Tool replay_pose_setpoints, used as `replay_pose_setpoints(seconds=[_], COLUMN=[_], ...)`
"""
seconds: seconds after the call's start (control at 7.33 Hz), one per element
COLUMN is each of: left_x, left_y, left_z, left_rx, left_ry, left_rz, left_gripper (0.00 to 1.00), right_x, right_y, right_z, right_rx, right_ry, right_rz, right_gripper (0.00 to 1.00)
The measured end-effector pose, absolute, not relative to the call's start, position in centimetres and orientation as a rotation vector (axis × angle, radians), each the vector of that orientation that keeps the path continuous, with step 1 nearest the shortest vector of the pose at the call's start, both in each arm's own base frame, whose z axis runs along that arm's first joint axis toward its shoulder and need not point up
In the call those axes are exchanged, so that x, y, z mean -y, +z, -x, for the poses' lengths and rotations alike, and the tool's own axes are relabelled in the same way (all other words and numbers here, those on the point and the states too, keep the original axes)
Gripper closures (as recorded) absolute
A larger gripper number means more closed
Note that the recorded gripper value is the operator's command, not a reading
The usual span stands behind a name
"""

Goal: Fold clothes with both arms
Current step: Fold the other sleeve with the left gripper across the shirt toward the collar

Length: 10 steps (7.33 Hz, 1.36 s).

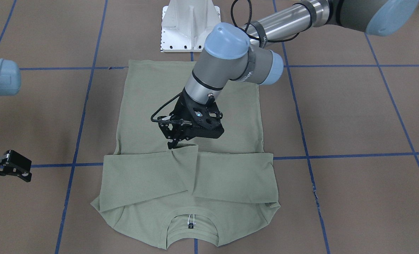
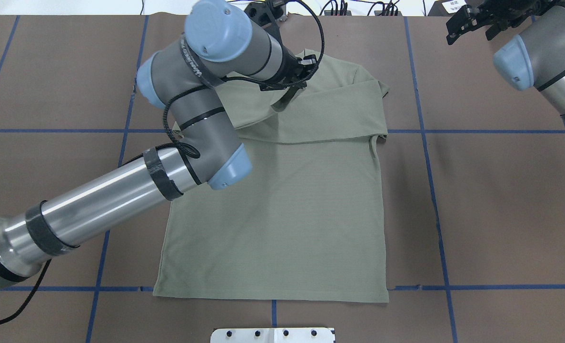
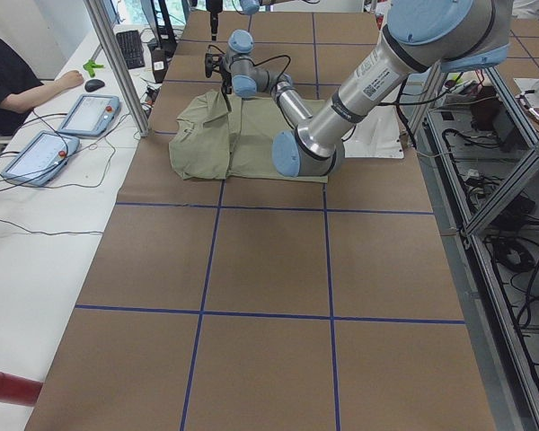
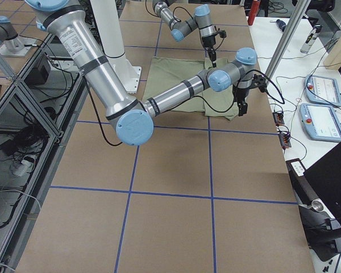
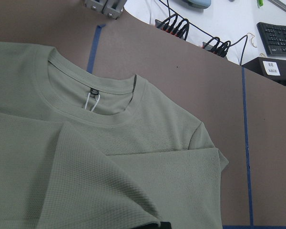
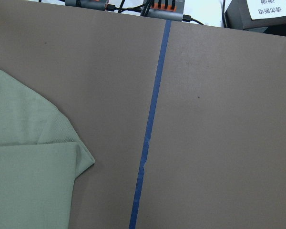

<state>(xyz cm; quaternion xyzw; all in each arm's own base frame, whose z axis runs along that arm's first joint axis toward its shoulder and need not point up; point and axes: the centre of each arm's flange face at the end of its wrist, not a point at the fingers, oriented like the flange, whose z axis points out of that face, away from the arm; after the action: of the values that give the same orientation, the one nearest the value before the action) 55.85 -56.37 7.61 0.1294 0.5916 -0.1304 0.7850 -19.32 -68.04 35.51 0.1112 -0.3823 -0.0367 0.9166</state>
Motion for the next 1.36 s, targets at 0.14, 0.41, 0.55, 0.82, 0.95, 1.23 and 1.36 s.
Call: replay_pose_setpoints(seconds=[0.14,0.41,0.55,0.82,0.95,1.23,1.36], left_x=[55.6,53.1,51.7,50.6,50.9,54.4,56.6], left_y=[7.5,7.2,6.0,4.3,5.1,8.0,9.7], left_z=[-59.0,-63.3,-65.0,-66.7,-66.5,-62.3,-58.6], left_rx=[-1.294,-1.343,-1.362,-1.374,-1.351,-1.234,-1.169], left_ry=[-0.263,-0.226,-0.207,-0.183,-0.164,-0.080,-0.034], left_rz=[-0.288,-0.306,-0.301,-0.293,-0.299,-0.288,-0.285], left_gripper=[0.71,0.48,0.01,0.00,0.00,0.00,0.00], right_x=[68.0,68.0,68.0,68.0,67.8,67.0,66.6], right_y=[35.5,35.6,35.6,35.5,35.2,33.8,32.4], right_z=[19.3,19.3,19.3,19.6,20.5,24.1,26.1], right_rx=[0.786,0.785,0.784,0.787,0.793,0.815,0.824], right_ry=[-0.075,-0.075,-0.075,-0.068,-0.051,-0.020,0.000], right_rz=[-0.229,-0.228,-0.228,-0.224,-0.212,-0.173,-0.162], right_gripper=[0.00,0.00,0.00,0.00,0.00,0.00,0.00])
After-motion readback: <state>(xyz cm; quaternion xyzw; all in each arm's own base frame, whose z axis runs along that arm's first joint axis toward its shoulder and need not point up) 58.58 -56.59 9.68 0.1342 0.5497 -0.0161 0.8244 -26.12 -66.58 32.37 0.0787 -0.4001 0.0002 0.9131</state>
